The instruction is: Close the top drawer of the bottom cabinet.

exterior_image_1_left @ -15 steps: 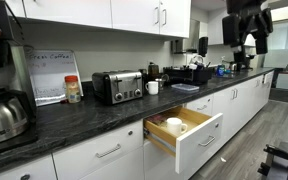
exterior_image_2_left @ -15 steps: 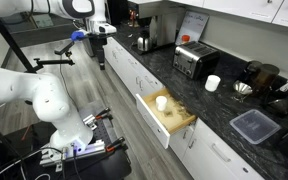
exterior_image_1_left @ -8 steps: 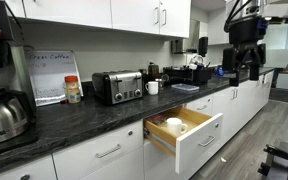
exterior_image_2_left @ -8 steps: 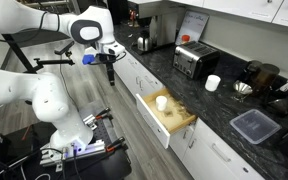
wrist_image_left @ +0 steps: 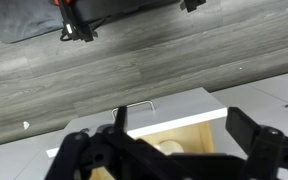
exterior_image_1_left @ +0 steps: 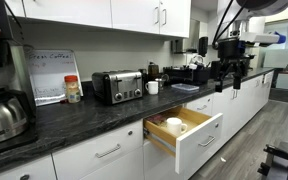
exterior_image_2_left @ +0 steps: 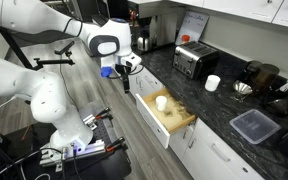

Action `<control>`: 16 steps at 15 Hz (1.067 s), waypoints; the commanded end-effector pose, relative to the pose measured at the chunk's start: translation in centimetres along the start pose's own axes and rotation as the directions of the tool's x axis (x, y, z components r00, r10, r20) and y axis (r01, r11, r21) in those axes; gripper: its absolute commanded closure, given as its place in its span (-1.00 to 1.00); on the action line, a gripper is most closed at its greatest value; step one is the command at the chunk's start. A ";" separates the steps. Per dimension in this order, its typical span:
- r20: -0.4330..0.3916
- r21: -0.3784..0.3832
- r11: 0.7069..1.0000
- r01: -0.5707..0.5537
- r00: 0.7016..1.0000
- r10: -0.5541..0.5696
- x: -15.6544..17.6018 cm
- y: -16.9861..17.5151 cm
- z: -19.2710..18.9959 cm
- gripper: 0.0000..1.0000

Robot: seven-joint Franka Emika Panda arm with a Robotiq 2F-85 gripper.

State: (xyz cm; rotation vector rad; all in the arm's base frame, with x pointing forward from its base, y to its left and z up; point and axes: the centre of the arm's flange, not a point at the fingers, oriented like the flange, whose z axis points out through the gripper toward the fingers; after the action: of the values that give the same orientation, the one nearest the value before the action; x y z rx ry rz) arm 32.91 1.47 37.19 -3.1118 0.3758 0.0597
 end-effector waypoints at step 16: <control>0.011 0.059 0.998 -0.021 1.000 0.021 2.0 2.9 7.8 -1.00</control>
State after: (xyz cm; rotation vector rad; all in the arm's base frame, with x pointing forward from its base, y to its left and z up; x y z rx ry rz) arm 35.04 -0.39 34.38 -3.0688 0.4234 0.0413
